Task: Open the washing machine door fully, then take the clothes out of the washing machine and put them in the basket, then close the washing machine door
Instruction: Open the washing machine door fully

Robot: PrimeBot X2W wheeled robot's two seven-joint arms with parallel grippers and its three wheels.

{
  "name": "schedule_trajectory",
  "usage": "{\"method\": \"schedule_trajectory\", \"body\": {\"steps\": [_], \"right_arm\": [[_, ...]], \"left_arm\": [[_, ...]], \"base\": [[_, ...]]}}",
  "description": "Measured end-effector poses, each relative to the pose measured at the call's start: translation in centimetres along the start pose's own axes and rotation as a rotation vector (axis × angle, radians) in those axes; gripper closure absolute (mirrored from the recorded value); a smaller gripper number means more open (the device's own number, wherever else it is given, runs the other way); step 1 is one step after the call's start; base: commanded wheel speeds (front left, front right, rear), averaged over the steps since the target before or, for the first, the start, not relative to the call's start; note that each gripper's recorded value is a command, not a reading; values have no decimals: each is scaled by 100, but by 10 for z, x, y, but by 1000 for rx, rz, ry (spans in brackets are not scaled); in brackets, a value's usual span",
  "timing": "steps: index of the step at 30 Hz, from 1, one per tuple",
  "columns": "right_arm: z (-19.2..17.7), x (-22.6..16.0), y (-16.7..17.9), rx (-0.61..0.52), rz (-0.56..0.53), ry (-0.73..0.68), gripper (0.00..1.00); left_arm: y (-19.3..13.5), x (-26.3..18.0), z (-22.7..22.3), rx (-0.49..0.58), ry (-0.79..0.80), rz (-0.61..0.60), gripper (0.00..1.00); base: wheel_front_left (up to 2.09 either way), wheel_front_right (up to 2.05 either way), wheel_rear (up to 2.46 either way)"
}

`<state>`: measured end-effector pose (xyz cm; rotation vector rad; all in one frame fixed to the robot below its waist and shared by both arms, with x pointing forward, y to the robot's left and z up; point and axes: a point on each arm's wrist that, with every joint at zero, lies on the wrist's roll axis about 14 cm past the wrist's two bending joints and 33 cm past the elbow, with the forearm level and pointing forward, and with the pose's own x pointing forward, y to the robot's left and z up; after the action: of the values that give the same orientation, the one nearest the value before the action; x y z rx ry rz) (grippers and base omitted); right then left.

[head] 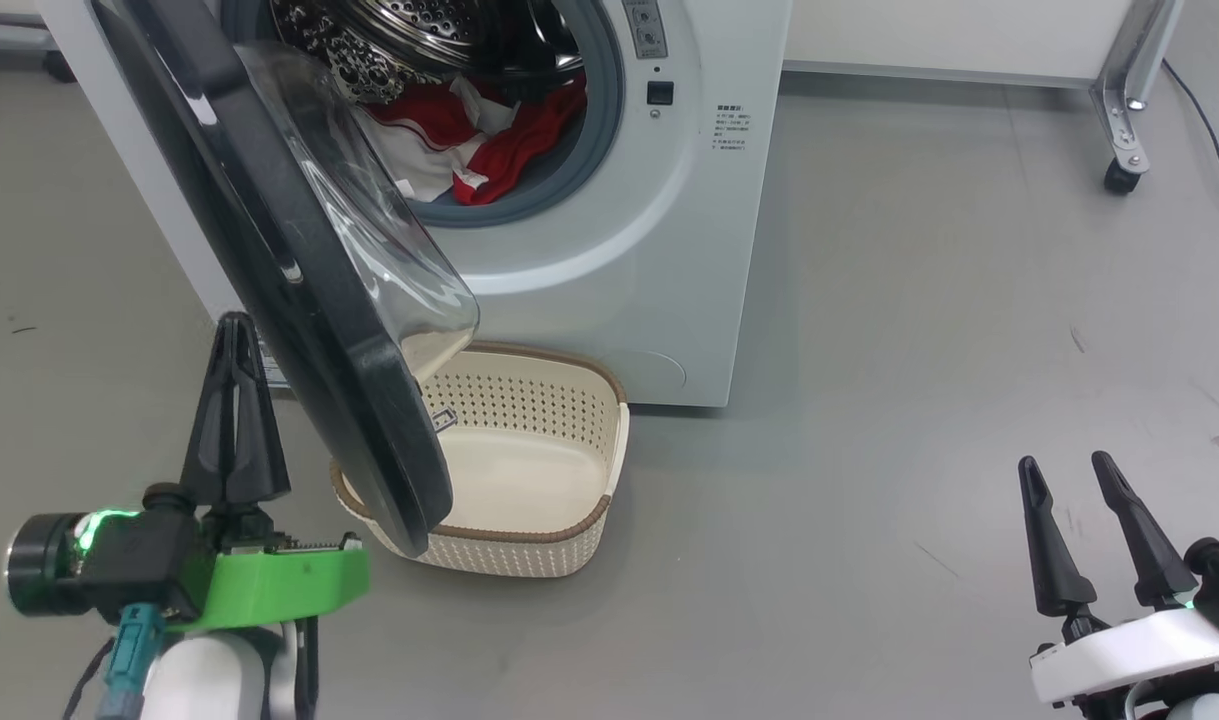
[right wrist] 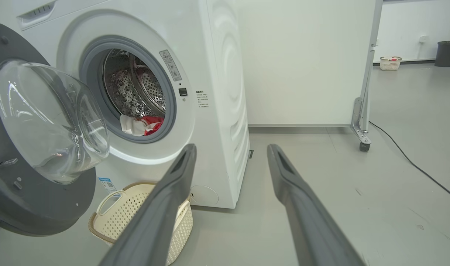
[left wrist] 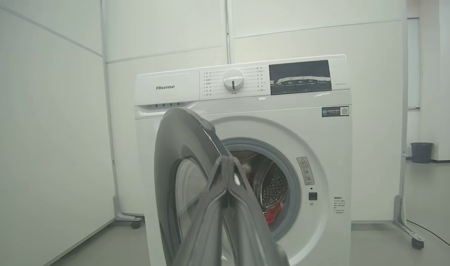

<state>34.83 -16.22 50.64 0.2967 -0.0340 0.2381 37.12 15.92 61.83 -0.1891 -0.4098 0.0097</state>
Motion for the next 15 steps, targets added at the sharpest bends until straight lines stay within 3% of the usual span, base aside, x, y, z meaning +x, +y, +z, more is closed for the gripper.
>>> {"method": "schedule_trajectory", "body": {"steps": [9,15], "right_arm": [[-2,-3,1,3,0,2,0],[-3,-5,1,8,-5,2,0]], "left_arm": [[-31,23,44,28,-159,-95,100],[-53,29,37,40,-145,-161,100]], "base": [[0,0,0],[0,0,0]]}}
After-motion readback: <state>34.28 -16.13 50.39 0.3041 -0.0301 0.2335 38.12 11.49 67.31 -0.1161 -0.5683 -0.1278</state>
